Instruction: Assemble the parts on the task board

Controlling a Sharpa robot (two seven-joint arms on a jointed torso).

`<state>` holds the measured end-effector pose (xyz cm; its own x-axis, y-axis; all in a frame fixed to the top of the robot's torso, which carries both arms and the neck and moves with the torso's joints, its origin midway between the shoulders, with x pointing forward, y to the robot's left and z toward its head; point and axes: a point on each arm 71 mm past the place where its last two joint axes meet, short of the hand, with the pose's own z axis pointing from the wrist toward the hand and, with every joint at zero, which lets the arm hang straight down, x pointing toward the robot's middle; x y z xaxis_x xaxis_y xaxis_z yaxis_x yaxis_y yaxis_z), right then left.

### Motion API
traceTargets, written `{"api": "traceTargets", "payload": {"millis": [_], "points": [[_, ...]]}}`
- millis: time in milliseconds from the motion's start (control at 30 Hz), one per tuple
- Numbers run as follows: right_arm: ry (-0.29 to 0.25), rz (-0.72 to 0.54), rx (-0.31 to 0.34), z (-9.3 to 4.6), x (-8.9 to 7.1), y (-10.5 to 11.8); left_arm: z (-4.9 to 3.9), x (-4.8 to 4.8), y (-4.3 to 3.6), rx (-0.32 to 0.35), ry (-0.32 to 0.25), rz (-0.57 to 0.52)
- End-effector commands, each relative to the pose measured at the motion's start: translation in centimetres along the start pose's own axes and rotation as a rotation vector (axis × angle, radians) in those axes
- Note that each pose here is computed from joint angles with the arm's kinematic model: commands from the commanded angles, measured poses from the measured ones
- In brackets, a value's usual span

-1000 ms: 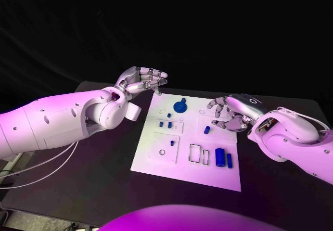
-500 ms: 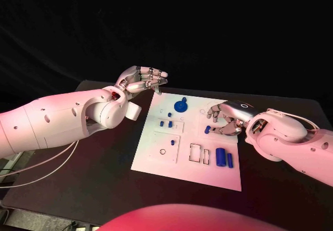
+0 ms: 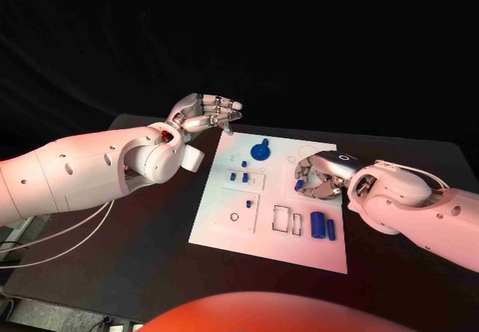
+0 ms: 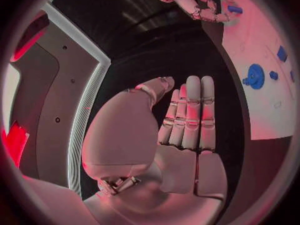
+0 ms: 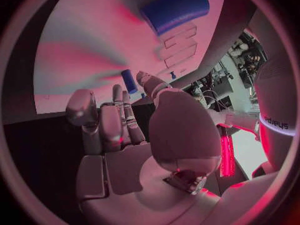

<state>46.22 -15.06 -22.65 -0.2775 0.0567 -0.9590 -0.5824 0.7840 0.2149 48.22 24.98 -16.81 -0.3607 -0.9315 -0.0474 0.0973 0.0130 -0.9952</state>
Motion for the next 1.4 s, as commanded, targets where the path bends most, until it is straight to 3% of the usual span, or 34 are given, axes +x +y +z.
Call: {"api": "traceTargets", "payload": {"millis": [33, 733, 1400], "points": [[0.017, 0.010, -0.005, 0.14, 0.27, 0.12, 0.06, 0.21, -0.09, 0.009, 0.013, -0.011], [0.002, 0.023, -0.005, 0.23, 0.44, 0.15, 0.03, 0.10, -0.06, 0.006, 0.011, -0.010], [-0.083, 0.047, -0.040, -0.66, -0.44, 1.08, 0.06, -0.18, 0.03, 0.002, 0.004, -0.006]]}}
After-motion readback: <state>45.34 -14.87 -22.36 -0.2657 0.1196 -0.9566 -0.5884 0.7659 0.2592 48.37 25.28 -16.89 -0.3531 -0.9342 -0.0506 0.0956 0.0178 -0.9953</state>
